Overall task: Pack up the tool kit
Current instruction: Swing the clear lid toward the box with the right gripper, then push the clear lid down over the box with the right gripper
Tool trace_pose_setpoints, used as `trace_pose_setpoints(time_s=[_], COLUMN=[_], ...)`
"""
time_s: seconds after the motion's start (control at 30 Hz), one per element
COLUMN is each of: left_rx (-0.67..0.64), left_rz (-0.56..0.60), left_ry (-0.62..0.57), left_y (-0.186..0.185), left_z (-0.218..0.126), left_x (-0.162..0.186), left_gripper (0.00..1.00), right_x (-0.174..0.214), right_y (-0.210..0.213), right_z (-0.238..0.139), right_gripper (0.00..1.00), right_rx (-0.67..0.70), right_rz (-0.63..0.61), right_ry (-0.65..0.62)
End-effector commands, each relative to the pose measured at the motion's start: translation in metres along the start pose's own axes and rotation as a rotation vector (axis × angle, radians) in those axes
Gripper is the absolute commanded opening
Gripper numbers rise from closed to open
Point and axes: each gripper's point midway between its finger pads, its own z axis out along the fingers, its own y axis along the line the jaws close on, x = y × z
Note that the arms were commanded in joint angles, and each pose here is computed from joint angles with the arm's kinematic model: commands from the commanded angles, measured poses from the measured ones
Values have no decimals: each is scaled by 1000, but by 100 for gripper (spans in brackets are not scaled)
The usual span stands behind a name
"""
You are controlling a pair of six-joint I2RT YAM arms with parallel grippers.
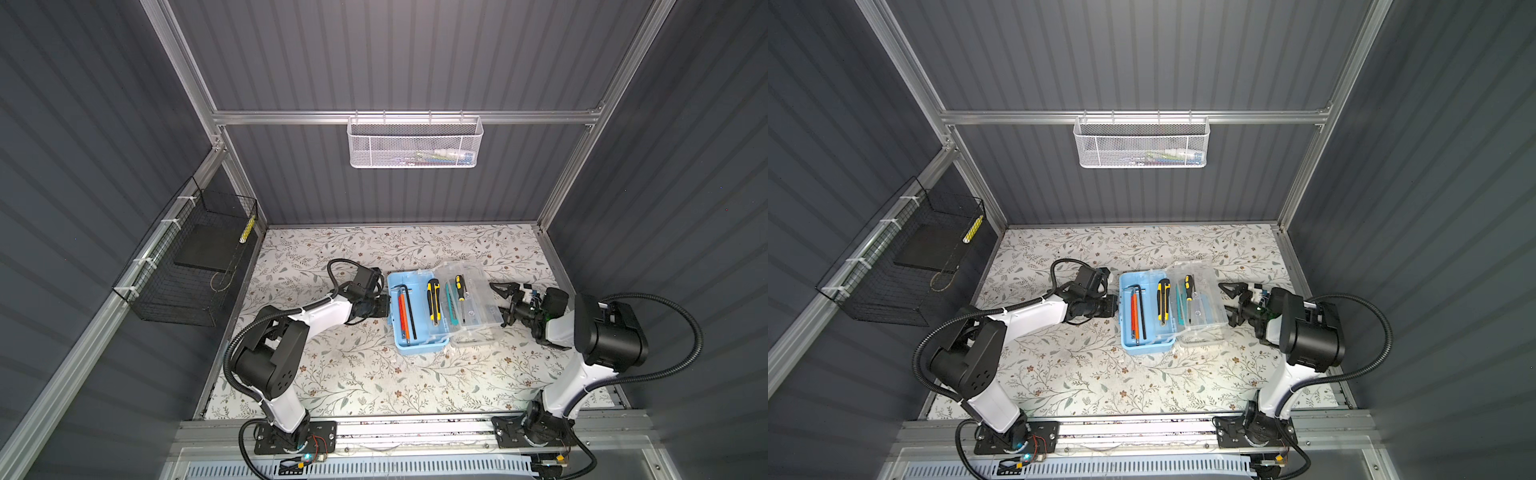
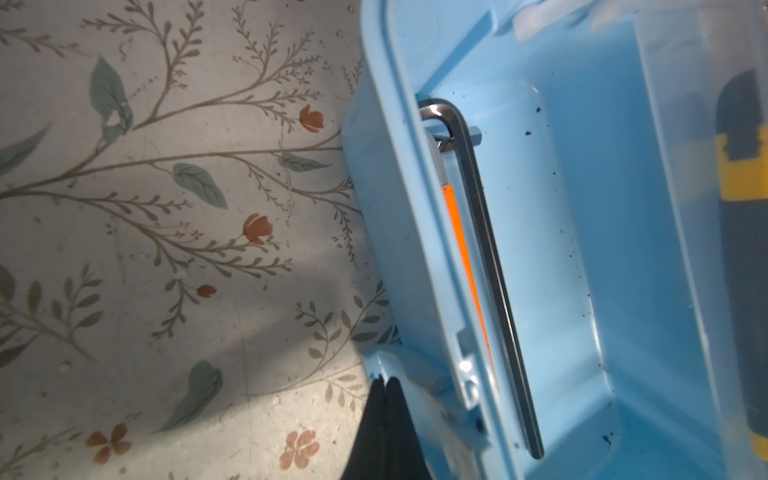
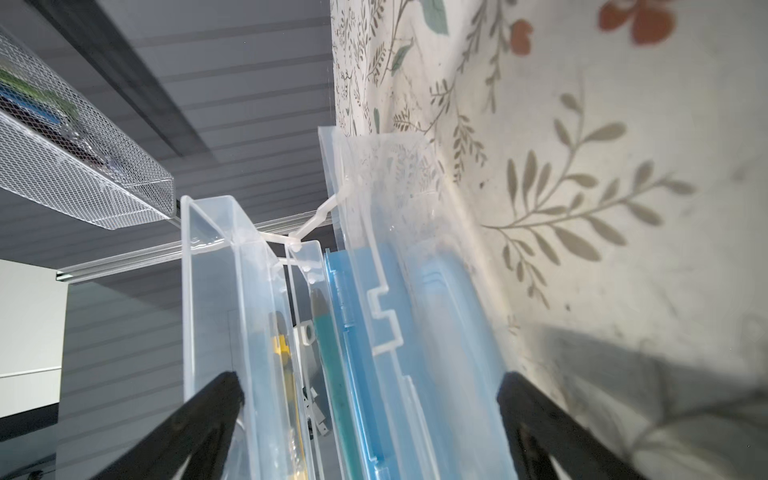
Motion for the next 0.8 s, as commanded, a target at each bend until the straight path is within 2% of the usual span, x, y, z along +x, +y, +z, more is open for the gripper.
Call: trace_pose_setpoints(time_s=[0.0,0.33,0.77], left_rx=[31,63,102], left_rz=[4,-7,-3], left_ry=[-7,-14,-26], left_y=[-9,-14,-25], left_z=[-4,-1,-1], left_x=[-3,-4,-10], left_gripper=[0,0,0], right_x=[12,25,51], right_y=[19,24,52], right_z=[8,17,22], right_gripper=[98,97,94], right_rx=[-70,-68,-96], right_rz=[-29,-39,-50], right_ry=[55,90,114])
